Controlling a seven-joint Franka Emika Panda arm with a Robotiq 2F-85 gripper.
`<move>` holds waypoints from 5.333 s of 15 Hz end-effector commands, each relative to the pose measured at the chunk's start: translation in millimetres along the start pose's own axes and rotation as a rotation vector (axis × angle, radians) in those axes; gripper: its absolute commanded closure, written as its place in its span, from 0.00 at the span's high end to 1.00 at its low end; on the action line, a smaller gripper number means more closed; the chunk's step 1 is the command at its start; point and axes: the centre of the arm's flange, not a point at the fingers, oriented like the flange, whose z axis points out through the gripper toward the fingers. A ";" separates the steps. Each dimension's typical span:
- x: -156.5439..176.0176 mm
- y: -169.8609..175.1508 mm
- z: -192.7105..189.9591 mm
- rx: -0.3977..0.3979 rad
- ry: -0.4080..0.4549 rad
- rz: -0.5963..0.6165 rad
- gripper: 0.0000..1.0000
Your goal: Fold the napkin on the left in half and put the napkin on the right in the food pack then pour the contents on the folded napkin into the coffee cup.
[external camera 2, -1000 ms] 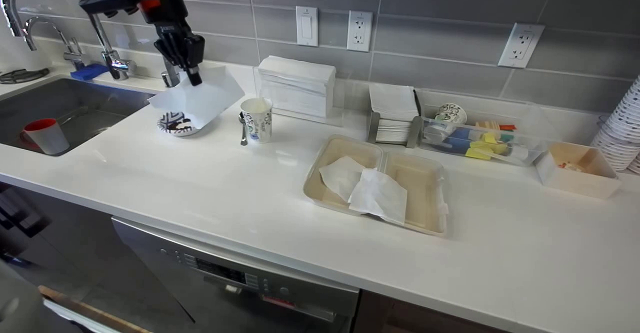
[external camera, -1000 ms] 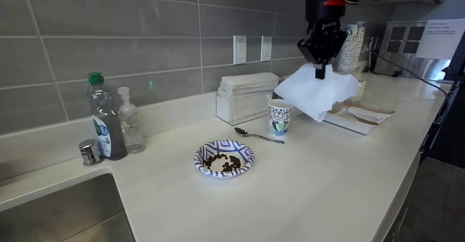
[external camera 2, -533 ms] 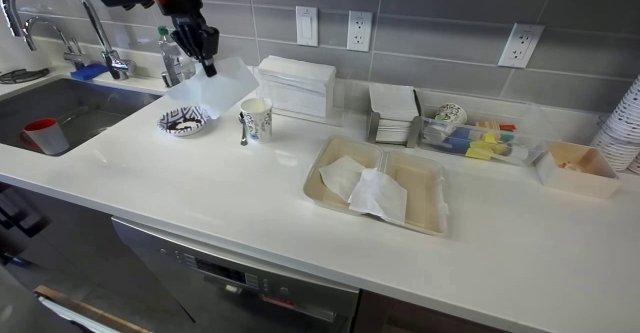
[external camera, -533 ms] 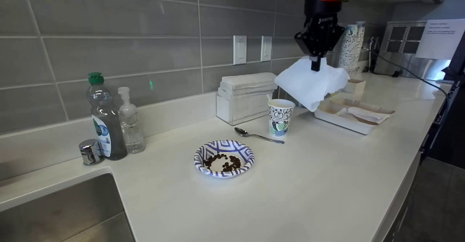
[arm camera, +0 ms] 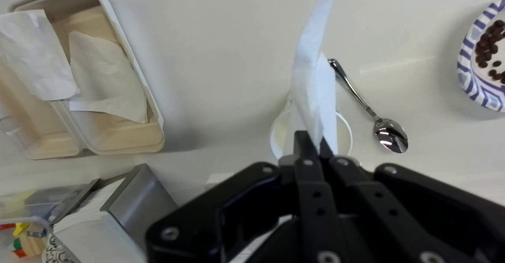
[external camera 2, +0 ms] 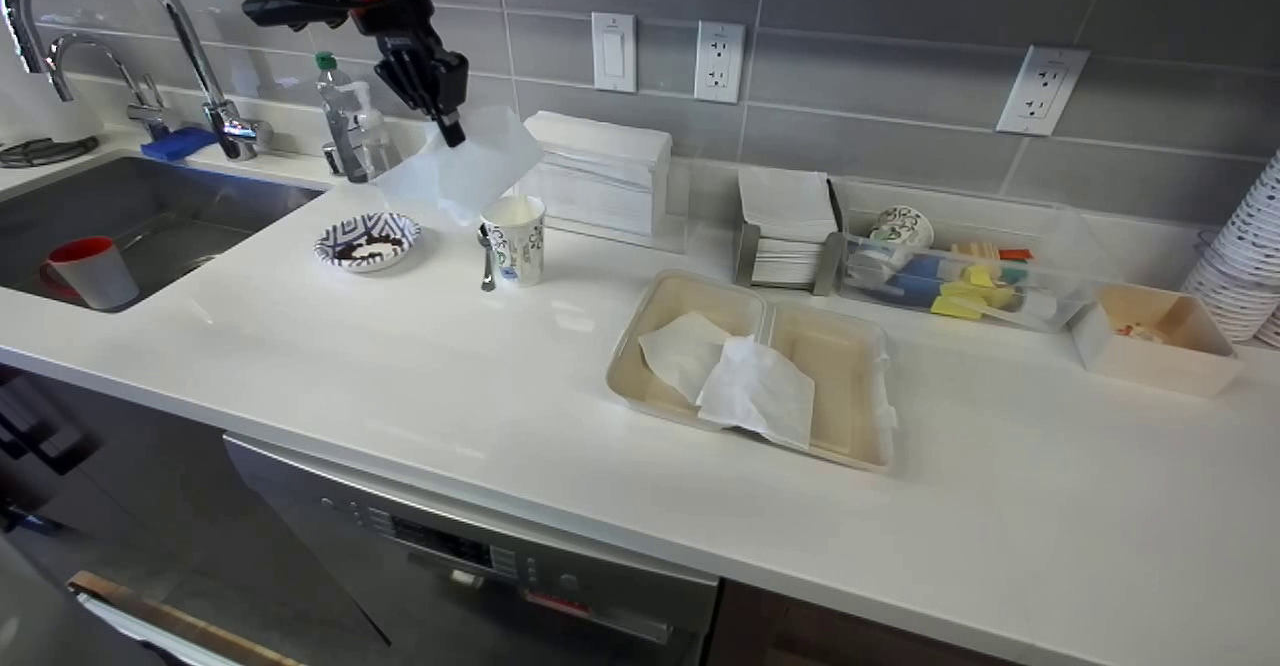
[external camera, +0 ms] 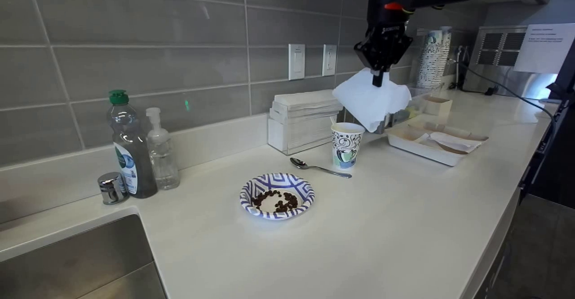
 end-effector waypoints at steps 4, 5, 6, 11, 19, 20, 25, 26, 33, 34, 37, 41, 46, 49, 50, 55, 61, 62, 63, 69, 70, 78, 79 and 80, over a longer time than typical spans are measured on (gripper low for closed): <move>26.1 4.3 5.3 -0.009 0.052 0.038 0.00; 30.0 5.3 6.8 -0.008 0.052 0.045 0.00; 34.8 5.3 9.6 -0.006 0.058 0.052 0.00; 52.1 0.1 21.9 -0.007 0.081 0.072 0.00; 49.1 -15.1 28.3 -0.043 0.145 0.106 0.00; 47.6 -17.0 26.9 -0.049 0.154 0.113 0.00; 39.4 -27.4 24.0 -0.086 0.197 0.140 0.00; 38.3 -29.3 24.7 -0.094 0.208 0.145 0.00; 30.0 -35.7 29.2 -0.149 0.255 0.182 0.00; 28.5 -37.2 30.6 -0.156 0.262 0.183 0.00; 23.8 -42.2 31.8 -0.164 0.280 0.187 0.00; 15.8 -48.0 28.1 -0.177 0.314 0.196 0.00; 7.1 -50.4 25.2 -0.205 0.367 0.217 0.00; -1.0 -52.8 24.8 -0.221 0.391 0.227 0.00; -3.2 -54.0 25.0 -0.227 0.400 0.227 0.00; -15.1 -58.7 27.6 -0.271 0.479 0.234 0.00; -27.9 -66.8 31.9 -0.278 0.536 0.227 0.00; -29.6 -68.0 31.6 -0.281 0.544 0.229 0.00; -31.3 -68.7 31.7 -0.282 0.551 0.230 0.00; -37.4 -71.0 30.6 -0.288 0.633 0.247 0.00; -39.2 -71.6 31.5 -0.292 0.644 0.233 0.00; -45.5 -75.5 36.1 -0.315 0.668 0.221 0.00; -48.3 -76.2 33.7 -0.253 0.570 0.211 0.00; -44.3 -75.7 36.3 -0.318 0.698 0.227 0.00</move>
